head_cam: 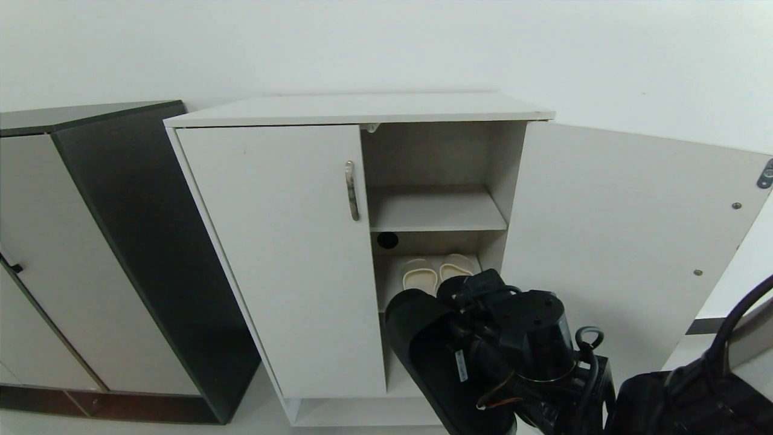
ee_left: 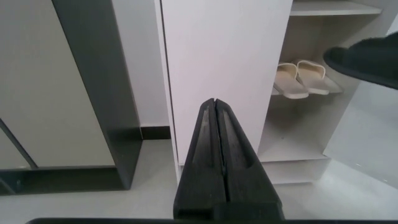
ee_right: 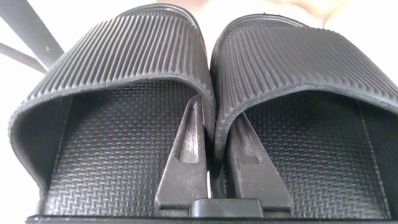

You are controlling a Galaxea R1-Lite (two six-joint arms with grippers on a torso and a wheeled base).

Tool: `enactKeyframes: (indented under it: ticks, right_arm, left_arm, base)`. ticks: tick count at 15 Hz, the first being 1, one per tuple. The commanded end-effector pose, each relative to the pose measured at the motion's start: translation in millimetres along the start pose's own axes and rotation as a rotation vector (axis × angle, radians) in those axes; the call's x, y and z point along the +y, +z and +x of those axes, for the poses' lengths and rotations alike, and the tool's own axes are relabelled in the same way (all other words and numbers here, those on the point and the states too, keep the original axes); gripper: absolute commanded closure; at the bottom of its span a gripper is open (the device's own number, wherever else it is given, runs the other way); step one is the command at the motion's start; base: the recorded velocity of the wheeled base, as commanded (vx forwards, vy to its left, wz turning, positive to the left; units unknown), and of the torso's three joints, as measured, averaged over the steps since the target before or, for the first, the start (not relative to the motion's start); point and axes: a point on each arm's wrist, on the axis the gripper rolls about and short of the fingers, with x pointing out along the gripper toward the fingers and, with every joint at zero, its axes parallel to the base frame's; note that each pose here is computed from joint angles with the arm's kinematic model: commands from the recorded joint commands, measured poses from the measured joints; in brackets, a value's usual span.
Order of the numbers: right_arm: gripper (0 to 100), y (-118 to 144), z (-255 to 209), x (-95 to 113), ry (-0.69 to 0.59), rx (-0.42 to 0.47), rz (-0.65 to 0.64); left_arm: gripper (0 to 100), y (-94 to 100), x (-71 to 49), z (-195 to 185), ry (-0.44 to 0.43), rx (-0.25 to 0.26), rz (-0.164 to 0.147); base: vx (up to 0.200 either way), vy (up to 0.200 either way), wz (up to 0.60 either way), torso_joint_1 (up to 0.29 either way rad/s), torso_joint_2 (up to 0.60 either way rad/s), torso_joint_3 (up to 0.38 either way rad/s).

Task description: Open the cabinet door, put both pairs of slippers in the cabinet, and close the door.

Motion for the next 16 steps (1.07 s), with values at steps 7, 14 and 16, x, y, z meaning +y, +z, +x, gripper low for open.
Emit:
enactKeyframes:
  ticks: [7, 14, 16]
  right_arm:
    - [100, 92, 13, 39, -0.220, 0.025, 0.156]
    - [100, 116, 23, 41, -0.295, -0.031, 0.155]
    - [100, 111, 30, 39, -0.307, -0.024, 0.155]
  left_arm:
    - [100, 0.1, 0.0, 0, 0.001, -0.001, 0.003]
    - [100, 0.1, 0.0, 0, 0.001, -0.001, 0.008]
    - [100, 0.1, 0.0, 0, 0.001, -0.001, 0.006]
  base:
    - [0.000, 0.000, 0.00, 0.000, 0.00, 0.000]
    - [0.000, 0.000, 0.00, 0.000, 0.00, 0.000]
    - [0.000, 0.000, 0.00, 0.000, 0.00, 0.000]
